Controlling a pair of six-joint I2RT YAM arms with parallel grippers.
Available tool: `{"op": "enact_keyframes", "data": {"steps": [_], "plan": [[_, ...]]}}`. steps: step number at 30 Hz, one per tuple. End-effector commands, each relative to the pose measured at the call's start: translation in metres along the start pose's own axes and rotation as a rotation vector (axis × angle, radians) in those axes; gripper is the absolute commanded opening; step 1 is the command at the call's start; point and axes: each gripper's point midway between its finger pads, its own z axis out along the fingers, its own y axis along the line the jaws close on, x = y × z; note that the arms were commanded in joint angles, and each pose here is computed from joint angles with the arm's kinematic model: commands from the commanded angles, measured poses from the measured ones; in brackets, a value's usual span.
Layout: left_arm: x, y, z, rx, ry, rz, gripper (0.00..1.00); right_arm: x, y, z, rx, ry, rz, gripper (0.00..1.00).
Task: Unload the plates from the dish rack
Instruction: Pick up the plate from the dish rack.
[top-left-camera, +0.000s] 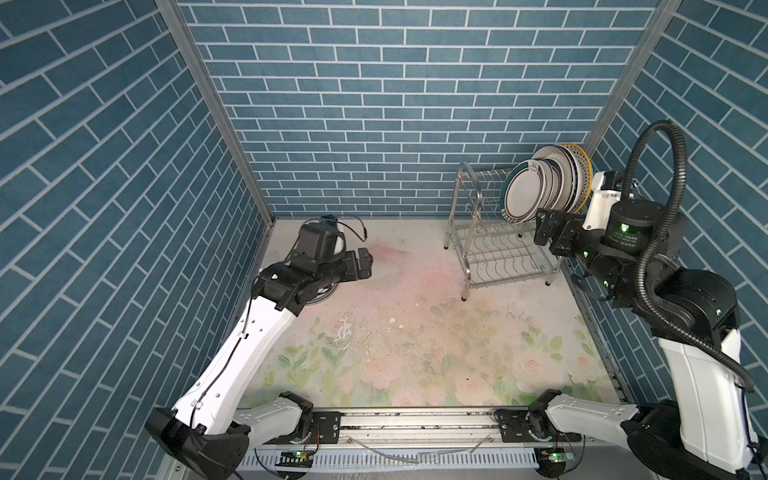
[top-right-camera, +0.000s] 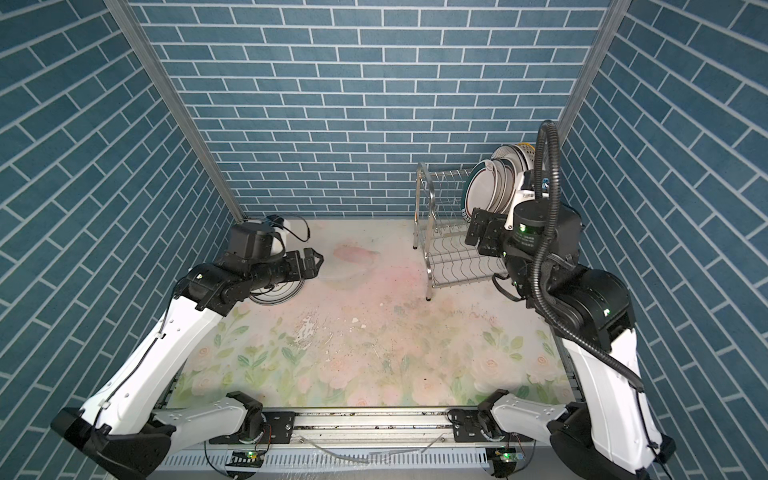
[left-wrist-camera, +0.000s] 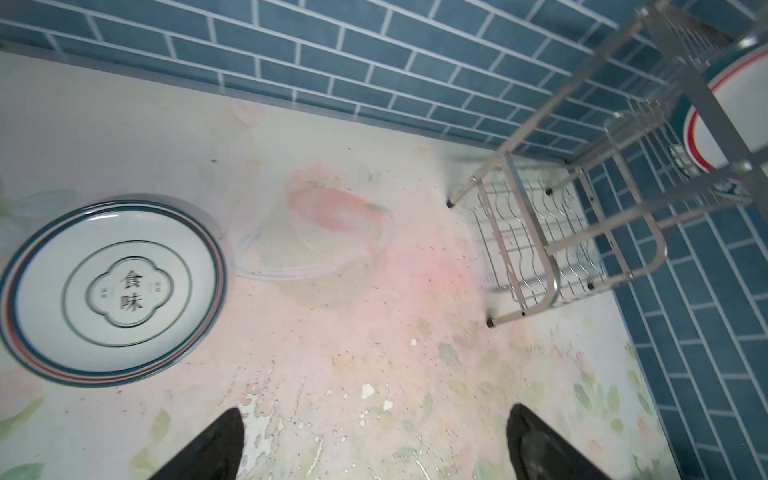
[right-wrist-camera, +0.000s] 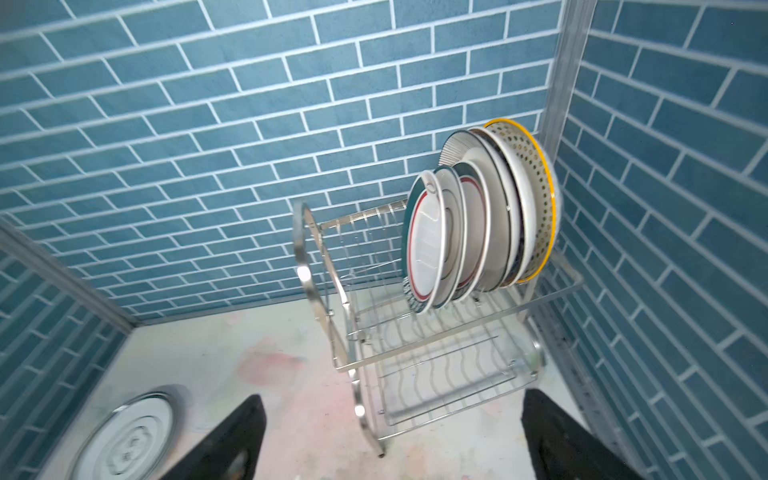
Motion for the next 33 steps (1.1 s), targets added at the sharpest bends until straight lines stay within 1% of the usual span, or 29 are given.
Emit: {"op": "enact_keyframes", "data": {"steps": [1,4,8,11,16,20,25,33], "plan": [[0.015,-0.023,0.009,-0.005,0.03,0.053,0.99,0.011,-0.005,0.028,0.052,0.082,-0.031,0.99],[0.029,-0.045,0.021,0.049,0.06,0.08,0.99,0.014,-0.004,0.052,0.035,0.121,0.006,0.99],[0.043,-0.058,0.03,0.091,0.085,0.089,0.99,0.017,-0.001,0.079,0.016,0.155,0.042,0.99],[0.047,-0.058,0.029,0.112,0.08,0.079,0.99,0.02,-0.004,0.095,0.011,0.178,0.081,0.99],[0.05,-0.052,0.019,0.111,0.059,0.076,0.99,0.026,-0.004,0.119,-0.02,0.219,0.141,0.99],[0.052,-0.051,0.018,0.118,0.058,0.08,0.99,0.027,0.0,0.13,-0.038,0.227,0.164,0.99],[0.052,-0.045,0.02,0.1,0.043,0.076,0.99,0.024,0.002,0.135,-0.051,0.219,0.166,0.96],[0.054,-0.038,0.025,0.1,0.048,0.047,0.99,0.023,0.0,0.146,-0.034,0.215,0.171,0.92]]}}
